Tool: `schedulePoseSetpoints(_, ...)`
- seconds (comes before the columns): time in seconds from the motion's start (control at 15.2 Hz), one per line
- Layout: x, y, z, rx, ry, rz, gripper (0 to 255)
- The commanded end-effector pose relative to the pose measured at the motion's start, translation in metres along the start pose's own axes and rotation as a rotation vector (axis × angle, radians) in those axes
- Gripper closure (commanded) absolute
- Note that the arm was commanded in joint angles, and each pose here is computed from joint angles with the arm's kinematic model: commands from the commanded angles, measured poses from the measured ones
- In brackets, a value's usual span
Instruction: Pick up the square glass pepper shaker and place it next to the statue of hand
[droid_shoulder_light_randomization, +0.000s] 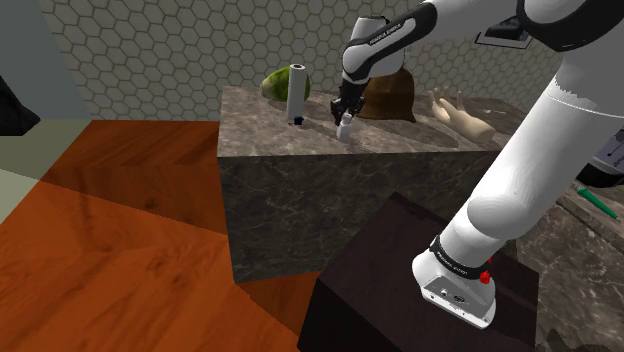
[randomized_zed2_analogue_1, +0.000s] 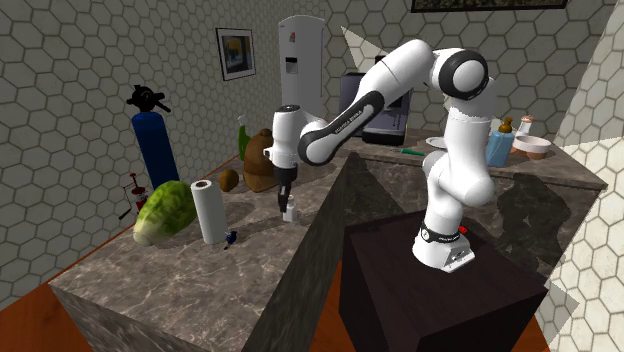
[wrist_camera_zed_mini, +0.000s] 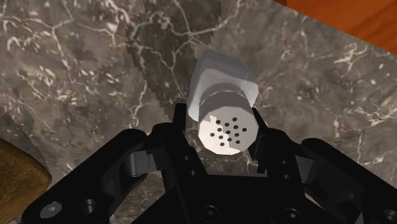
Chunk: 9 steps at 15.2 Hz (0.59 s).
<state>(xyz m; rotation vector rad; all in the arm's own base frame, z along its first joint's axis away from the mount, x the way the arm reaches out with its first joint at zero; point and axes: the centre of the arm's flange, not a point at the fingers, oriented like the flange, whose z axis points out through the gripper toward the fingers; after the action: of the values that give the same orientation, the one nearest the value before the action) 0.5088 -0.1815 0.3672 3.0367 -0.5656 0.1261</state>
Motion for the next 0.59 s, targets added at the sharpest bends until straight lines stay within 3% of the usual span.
schedulePoseSetpoints(0.0, 0.0, 0.0, -0.011, 0.0, 0.0, 0.0, 255)
schedulePoseSetpoints(0.53, 0.004, 0.002, -0.053, 0.0, 0.0, 0.0, 255)
